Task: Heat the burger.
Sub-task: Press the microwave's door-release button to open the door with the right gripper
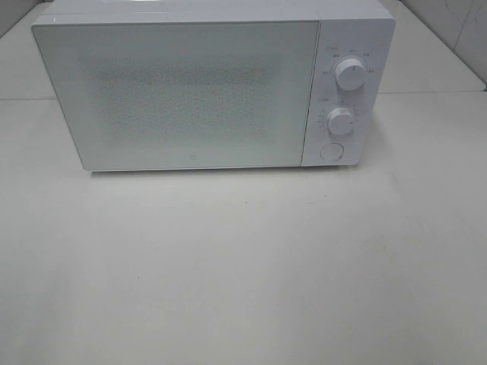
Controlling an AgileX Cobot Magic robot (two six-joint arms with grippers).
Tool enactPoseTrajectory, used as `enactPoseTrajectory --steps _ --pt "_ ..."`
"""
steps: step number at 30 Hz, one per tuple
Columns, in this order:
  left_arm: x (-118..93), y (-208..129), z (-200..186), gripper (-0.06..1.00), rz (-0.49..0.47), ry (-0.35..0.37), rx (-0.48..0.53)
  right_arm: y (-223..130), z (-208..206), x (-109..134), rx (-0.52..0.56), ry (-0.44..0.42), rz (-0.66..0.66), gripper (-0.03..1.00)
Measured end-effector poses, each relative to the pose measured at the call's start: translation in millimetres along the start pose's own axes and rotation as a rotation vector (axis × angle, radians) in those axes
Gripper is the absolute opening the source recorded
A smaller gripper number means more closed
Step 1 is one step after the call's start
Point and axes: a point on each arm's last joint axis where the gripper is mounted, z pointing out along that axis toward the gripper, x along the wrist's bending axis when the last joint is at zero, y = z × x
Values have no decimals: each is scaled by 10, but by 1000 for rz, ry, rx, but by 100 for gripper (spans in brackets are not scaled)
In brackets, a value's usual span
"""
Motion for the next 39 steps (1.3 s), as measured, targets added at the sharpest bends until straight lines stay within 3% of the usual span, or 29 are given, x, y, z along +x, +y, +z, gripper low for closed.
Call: enactPoseTrajectory --steps 9,15,20,39 --pt "0 0 0 99 0 0 0 -240 -214 -29 -68 -74 49 77" --pt "0 0 0 99 0 0 0 -484 -159 -4 -61 -98 94 76" --pt "0 0 0 99 0 0 0 -660 31 19 11 -97 135 76" --pt "0 0 0 99 0 0 0 -649 38 23 -5 -91 138 76"
